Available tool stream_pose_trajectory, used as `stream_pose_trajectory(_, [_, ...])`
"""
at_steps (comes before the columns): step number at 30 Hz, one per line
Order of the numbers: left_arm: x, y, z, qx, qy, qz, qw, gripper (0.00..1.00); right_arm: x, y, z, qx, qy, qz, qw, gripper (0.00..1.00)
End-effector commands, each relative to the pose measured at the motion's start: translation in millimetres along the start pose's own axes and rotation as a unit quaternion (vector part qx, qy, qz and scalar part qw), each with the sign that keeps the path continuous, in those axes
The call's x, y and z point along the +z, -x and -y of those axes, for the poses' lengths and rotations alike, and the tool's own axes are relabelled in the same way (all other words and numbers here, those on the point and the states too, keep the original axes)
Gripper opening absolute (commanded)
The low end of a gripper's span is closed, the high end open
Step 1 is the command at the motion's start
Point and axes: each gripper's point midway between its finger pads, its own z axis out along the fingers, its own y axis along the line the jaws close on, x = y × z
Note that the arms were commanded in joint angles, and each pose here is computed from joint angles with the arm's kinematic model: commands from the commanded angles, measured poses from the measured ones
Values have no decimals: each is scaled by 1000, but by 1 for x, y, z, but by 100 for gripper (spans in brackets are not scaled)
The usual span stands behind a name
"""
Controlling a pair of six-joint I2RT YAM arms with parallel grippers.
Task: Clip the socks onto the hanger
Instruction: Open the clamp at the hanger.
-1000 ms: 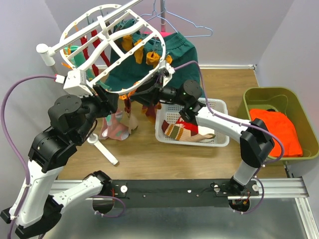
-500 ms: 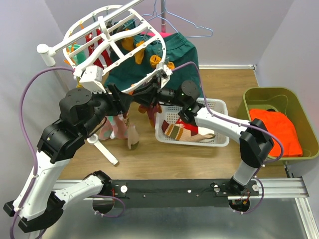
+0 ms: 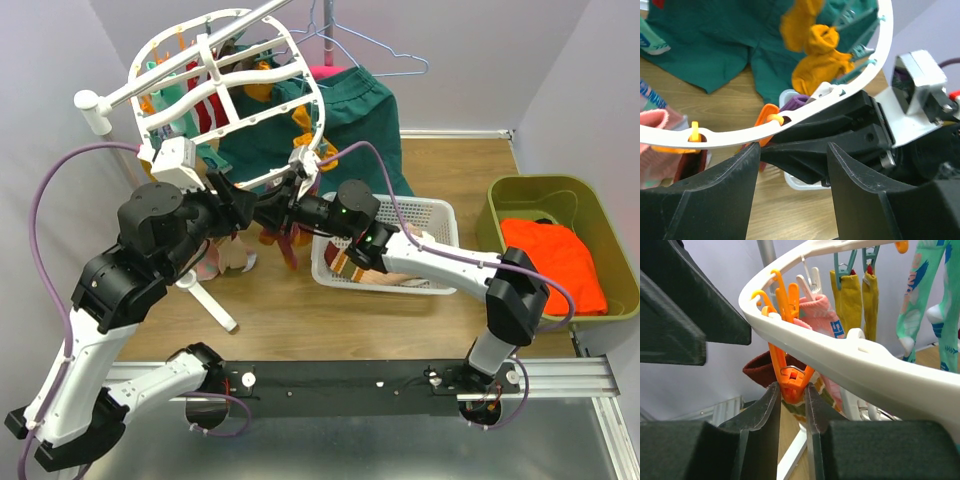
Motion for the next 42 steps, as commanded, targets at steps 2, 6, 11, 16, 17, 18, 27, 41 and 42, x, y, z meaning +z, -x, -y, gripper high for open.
stream_pose_trajectory(2, [3, -7, -32, -5, 78, 9, 997, 64, 7, 11, -16, -36, -18, -1, 999, 17])
stream_pose_trajectory(6, [1, -9, -47, -11, 112, 19, 993, 61, 9, 3, -19, -42, -21, -9, 999, 17])
stream_pose_trajectory(11, [6, -10, -53, -12, 125, 29, 992, 53, 13, -2, -26, -53, -21, -18, 998, 17])
stream_pose_trajectory(16, [6, -2, -55, -18, 131, 54, 990, 43, 13, -7, -29, -65, -23, -25, 997, 17])
stream_pose_trajectory(17, [5, -1, -56, -17, 132, 58, 989, 41, 12, -9, -29, -64, -24, -27, 997, 17])
stream_pose_trajectory(18, [5, 0, -57, -17, 137, 60, 989, 38, 11, -9, -29, -64, -24, -27, 997, 18])
stream_pose_trajectory(27, [8, 1, -56, -9, 133, 62, 989, 23, -7, -16, -35, -72, -15, -35, 997, 41])
stream_pose_trajectory(41, [-3, 4, -50, -25, 97, 80, 992, 14, -15, 4, -37, 0, 80, -11, 997, 52])
stream_pose_trajectory(42, [-3, 3, -47, -26, 89, 78, 993, 14, -14, 10, -37, 1, 89, 1, 996, 52])
